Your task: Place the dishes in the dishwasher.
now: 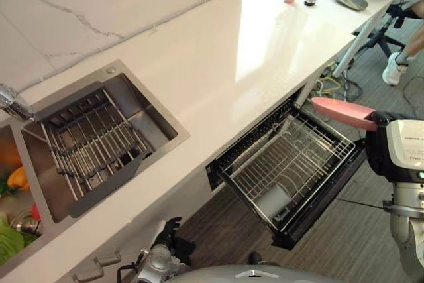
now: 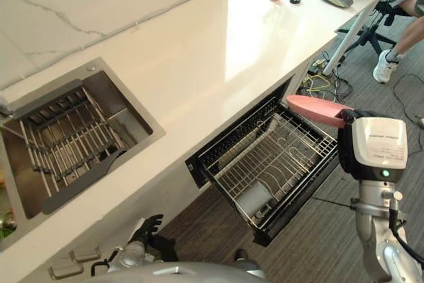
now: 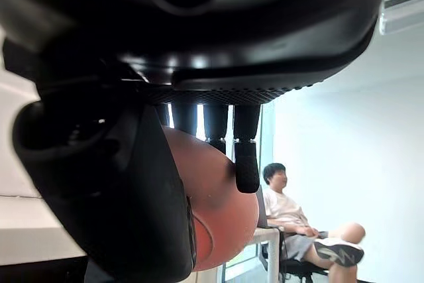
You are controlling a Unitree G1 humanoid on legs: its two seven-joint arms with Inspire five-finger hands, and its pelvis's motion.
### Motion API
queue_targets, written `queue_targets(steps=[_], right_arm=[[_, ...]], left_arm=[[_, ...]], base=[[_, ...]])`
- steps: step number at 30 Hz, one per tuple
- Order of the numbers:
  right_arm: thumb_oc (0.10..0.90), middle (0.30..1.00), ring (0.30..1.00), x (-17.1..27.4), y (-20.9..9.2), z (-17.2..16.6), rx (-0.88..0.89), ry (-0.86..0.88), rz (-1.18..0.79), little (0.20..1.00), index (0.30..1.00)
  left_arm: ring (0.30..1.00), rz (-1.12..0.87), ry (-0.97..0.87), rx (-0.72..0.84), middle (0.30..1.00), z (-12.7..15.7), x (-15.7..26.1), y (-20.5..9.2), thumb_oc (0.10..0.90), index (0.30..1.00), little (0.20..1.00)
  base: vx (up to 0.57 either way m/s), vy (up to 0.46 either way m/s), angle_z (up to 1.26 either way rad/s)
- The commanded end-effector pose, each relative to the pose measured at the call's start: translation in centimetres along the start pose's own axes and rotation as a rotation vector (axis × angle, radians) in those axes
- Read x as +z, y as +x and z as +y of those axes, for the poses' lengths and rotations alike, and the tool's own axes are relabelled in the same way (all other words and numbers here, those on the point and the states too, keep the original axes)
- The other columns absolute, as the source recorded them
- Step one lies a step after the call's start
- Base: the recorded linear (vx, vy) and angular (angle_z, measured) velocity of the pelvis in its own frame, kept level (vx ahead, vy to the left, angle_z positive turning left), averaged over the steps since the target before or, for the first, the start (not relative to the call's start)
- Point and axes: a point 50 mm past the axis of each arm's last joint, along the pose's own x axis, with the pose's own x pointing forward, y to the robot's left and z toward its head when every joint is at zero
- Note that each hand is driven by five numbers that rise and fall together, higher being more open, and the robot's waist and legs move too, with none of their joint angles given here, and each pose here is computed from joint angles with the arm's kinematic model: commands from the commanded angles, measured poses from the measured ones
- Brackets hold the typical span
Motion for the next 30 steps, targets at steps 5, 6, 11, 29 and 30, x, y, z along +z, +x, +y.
queue_targets(steps=[5,6,11,29,30], right_arm=[[0.400,0.300,0.300,2.5,1.8,-0.8,-0.120,0.096,-0.141,0.300,0.300],[0.400,0.300,0.300,3.0,1.7,-0.2,-0.091,0.113,-0.158,0.300,0.300],[0.400,0.300,0.300,4.6,1.5,2.5,0.047,0.185,-0.195,0.300,0.300],[0.400,0.300,0.300,-0.5,8.9,5.8,0.010,-0.218,0.010,0.300,0.300],[0.400,0.300,0.300,-0.8,8.9,5.8,0.008,-0.229,0.027,0.300,0.300]], left_arm=[[0.900,-0.013,0.095,0.022,0.900,0.8,0.2,0.4,0.800,0.900,0.900],[0.900,-0.021,0.094,0.026,0.900,0.9,0.4,0.5,0.800,0.900,0.900],[0.900,-0.037,0.093,0.039,0.900,1.4,0.8,0.6,0.800,0.900,0.900],[0.900,-0.062,0.082,0.107,0.900,3.4,1.1,0.9,0.800,0.900,0.900],[0.900,-0.062,0.081,0.106,0.900,3.4,1.1,0.9,0.800,0.900,0.900]], base=[[0.03,0.037,-0.14],[0.03,0.042,-0.06],[0.00,0.032,0.08],[-0.07,0.022,0.17],[-0.03,0.006,0.05]])
